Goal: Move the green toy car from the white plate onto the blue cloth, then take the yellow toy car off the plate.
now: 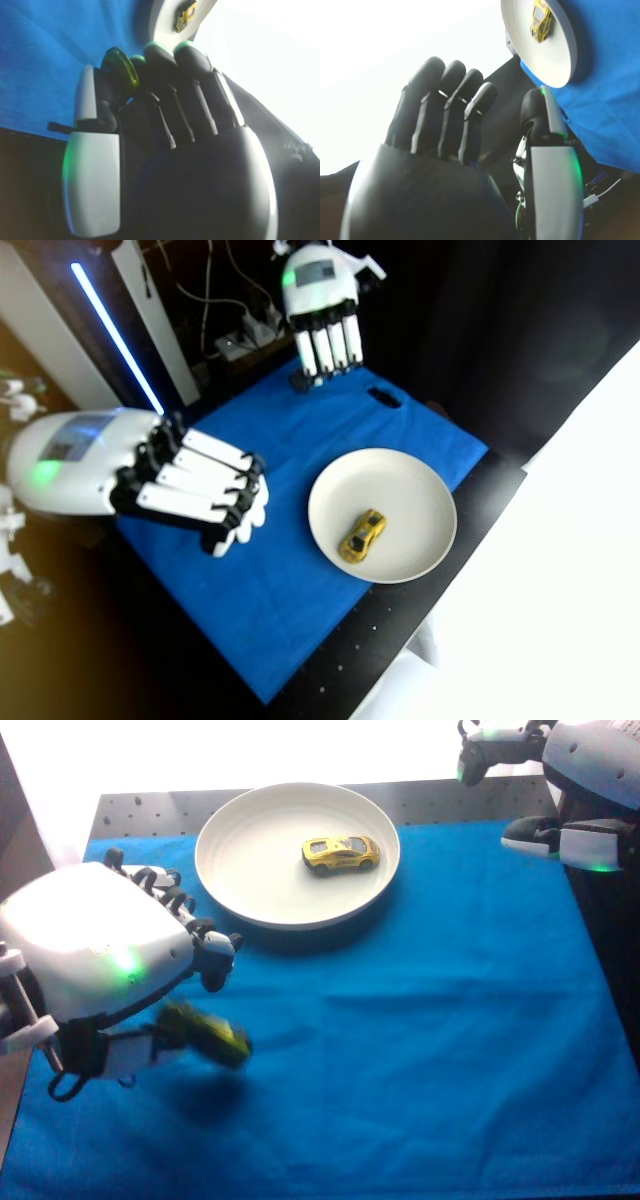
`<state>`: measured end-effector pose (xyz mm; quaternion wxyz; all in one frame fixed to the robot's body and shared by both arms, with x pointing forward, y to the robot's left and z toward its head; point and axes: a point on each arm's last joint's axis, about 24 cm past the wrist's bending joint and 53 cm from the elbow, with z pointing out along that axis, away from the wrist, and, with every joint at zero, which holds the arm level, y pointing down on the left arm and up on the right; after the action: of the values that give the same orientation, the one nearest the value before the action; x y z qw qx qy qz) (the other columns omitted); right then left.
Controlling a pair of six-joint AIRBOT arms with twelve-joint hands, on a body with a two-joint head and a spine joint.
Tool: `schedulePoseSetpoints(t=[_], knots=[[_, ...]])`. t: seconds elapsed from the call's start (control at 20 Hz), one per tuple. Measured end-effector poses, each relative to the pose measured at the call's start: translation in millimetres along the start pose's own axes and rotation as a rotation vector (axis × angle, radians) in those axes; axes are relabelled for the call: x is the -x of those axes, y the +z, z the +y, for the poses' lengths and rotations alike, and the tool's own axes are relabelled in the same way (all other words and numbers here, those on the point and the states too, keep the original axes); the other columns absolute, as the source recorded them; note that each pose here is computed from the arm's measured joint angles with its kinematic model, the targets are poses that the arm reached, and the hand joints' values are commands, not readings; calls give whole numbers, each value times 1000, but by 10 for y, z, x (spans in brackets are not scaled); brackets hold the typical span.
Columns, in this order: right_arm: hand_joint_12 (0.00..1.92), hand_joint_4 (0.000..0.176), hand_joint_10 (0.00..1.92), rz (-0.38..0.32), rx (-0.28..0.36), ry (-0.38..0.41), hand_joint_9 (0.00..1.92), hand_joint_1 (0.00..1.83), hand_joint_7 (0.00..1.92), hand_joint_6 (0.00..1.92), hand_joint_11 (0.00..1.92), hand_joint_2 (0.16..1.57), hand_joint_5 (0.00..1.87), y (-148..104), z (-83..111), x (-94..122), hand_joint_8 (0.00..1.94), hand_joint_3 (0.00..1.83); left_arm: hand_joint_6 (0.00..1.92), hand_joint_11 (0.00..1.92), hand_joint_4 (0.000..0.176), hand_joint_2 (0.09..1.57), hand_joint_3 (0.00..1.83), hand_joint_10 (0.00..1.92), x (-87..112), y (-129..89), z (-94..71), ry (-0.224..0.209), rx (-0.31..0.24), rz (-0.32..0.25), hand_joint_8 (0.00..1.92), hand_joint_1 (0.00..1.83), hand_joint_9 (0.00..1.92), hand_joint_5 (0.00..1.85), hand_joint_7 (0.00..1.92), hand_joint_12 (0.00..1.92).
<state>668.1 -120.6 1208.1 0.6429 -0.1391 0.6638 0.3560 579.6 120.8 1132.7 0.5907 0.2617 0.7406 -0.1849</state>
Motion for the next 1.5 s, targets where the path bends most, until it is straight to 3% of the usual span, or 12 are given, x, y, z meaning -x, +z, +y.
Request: schedulePoseSetpoints(t=[0.15,0.2,0.25,0.3,0.35,0.5,0.6,0.75,0.95,1.1,1.3,1.5], knots=[[1655,0,1043,9,-4,0,409,1019,586,759,244,1132,552,-5,-9,-29,638,20,48,52,17,959,0,400,-38,24,11,-8,2,9,6,756,432,535,601,1552],[1670,0,1048,9,-4,0,427,1004,599,749,270,1131,569,-6,-8,-27,627,17,2,1,104,906,0,299,-47,24,20,-16,6,12,0,676,287,415,448,1434],[1669,0,1050,9,-5,0,435,989,617,745,279,1137,570,-8,-14,-25,632,19,2,0,87,895,0,251,-59,19,27,-18,9,14,0,675,230,332,359,1289],[1669,0,1050,9,-4,0,435,989,617,745,279,1137,570,-8,-11,-25,632,19,2,0,87,895,0,251,-60,17,35,-21,12,13,0,675,230,332,359,1289],[1660,0,1045,10,-4,0,422,990,612,746,270,1127,573,-11,-13,-32,631,13,2,0,81,889,0,98,-53,15,55,-20,18,7,0,620,176,197,194,1065],[1694,0,1126,11,-6,1,380,987,560,851,257,1146,529,-11,-17,-34,751,10,3,0,93,880,0,34,38,16,138,-21,42,-32,2,502,138,133,140,834],[1685,0,1131,10,-7,2,379,988,550,859,259,1147,530,-11,-18,-32,771,8,9,0,99,885,0,34,94,13,197,-27,61,-56,5,490,160,155,156,900],[1638,0,1058,10,-7,2,394,983,550,843,265,1146,546,-11,-18,-32,722,4,8,0,52,981,15,28,154,7,285,-40,89,-83,3,536,208,180,159,1098],[1664,0,1109,10,-7,2,388,1009,525,822,269,1127,504,-11,-18,-32,740,0,20,0,21,1056,11,66,244,-7,340,-48,110,-122,22,631,349,261,283,1278],[1647,0,1020,10,-6,9,306,968,467,553,165,1086,401,-1,-11,-43,517,0,18,0,0,1057,3,74,350,-32,471,-63,153,-170,16,664,417,320,370,1366],[1867,0,1239,9,-11,0,270,881,457,802,162,1034,390,27,-57,-51,713,0,24,0,0,1075,1,104,423,-59,570,-79,187,-205,19,712,470,383,422,1466],[1840,0,1296,32,-36,18,449,800,498,725,323,984,445,173,-141,-147,807,0,21,59,0,1054,0,136,469,-83,673,-93,220,-228,22,721,515,427,493,1454]])
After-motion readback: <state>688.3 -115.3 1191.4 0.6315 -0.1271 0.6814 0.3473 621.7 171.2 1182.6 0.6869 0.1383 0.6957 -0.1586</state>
